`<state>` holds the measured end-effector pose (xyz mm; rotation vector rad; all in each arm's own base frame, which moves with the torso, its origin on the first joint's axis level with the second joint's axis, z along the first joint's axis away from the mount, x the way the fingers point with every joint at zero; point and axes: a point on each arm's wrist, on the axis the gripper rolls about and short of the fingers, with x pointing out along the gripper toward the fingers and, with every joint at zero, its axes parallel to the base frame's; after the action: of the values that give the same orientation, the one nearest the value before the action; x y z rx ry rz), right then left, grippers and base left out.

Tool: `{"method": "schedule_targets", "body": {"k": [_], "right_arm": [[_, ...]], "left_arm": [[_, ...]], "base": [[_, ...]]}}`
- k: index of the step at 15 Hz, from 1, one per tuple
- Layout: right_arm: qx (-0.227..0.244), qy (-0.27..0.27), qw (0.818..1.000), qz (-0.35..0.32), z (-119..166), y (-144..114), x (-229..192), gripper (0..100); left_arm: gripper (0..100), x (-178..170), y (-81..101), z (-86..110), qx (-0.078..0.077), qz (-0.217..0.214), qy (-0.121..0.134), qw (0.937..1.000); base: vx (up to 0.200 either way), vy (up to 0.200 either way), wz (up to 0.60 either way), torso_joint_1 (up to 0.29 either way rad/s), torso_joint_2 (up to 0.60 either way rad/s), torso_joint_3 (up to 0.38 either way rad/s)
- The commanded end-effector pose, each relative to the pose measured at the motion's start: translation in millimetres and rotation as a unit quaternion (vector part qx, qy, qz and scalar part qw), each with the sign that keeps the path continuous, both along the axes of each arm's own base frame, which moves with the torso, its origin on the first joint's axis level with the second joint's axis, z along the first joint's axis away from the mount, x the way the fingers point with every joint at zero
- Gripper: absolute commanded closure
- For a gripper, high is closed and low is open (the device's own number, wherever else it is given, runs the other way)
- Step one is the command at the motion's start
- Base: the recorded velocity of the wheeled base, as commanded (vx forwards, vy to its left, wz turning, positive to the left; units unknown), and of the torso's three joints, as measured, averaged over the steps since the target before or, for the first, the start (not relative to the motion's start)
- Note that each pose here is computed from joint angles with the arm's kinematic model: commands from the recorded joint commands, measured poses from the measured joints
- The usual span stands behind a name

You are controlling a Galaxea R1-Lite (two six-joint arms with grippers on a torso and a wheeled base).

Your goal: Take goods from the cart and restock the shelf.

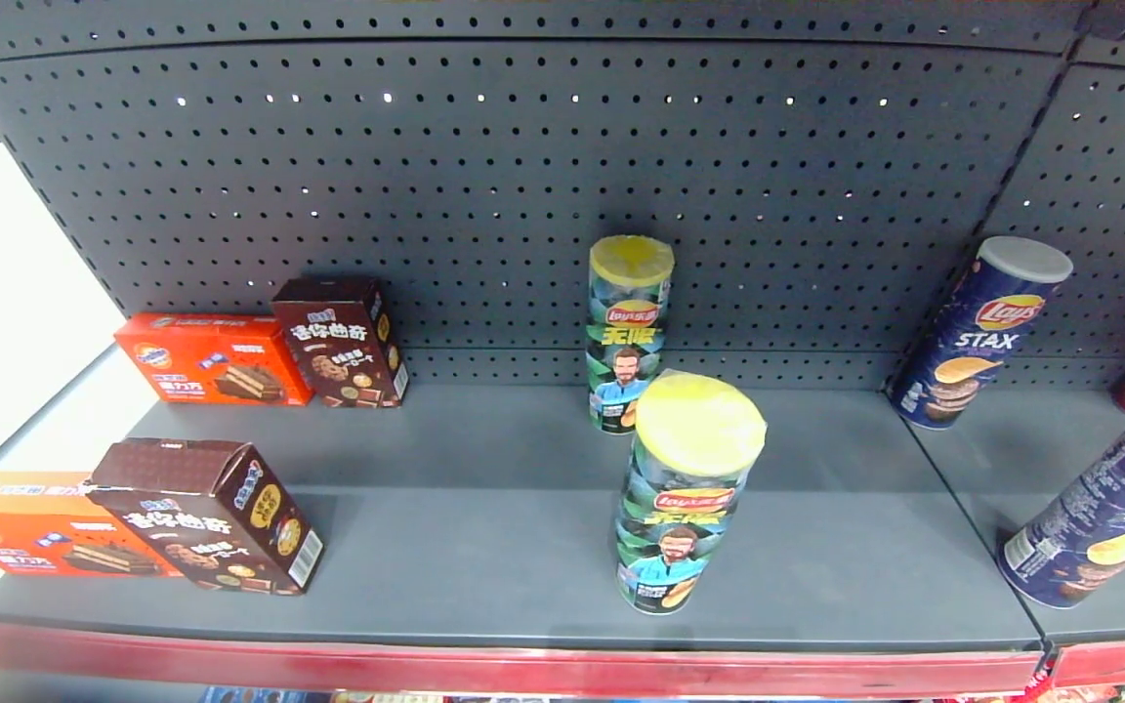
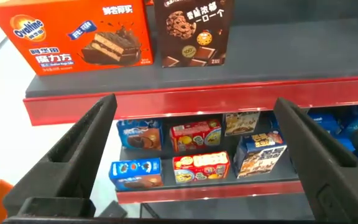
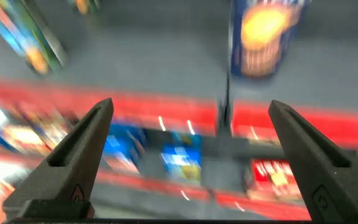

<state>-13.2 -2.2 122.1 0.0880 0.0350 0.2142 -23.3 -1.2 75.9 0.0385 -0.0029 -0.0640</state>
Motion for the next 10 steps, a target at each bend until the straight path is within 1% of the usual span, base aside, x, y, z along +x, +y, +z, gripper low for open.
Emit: {"method": "schedule_targets", "body": {"k": [1,2,3,4,6,8,10], "right_arm": [[-0.03,0.011,0.993,0.114,67.7,10.0,27.4,0],[-0.068,0.031,0.987,0.145,69.4,15.8,41.2,0],[-0.084,0.043,0.98,0.174,74.3,21.5,51.3,0],[-0.092,0.056,0.976,0.189,77.3,26.7,59.9,0],[-0.106,0.094,0.96,0.242,82.9,46.3,82.8,0],[-0.122,0.118,0.95,0.263,80.4,65.1,101.5,0],[-0.128,0.125,0.949,0.259,74.7,75.0,115.2,0]], "left_arm": [[0,0.2,0.0,0.0,0.0,0.0,0.002,1.0],[0,0.2,0.0,0.0,0.0,0.0,0.002,1.0],[0,0.2,0.0,0.0,0.0,0.0,0.002,1.0],[0,0.2,0.0,0.0,0.0,0.0,0.002,1.0],[0,0.2,0.0,0.0,0.0,0.0,0.002,1.0],[0,0.2,0.0,0.0,0.0,0.0,0.002,1.0],[0,0.2,0.0,0.0,0.0,0.0,0.002,1.0]], "base": [[0.0,0.0,0.0,0.0,0.0,0.0],[0.0,0.0,0.0,0.0,0.0,0.0],[0.0,0.0,0.0,0.0,0.0,0.0],[0.0,0.0,0.0,0.0,0.0,0.0],[0.0,0.0,0.0,0.0,0.0,0.0],[0.0,0.0,0.0,0.0,0.0,0.0],[0.0,0.0,0.0,0.0,0.0,0.0]]}}
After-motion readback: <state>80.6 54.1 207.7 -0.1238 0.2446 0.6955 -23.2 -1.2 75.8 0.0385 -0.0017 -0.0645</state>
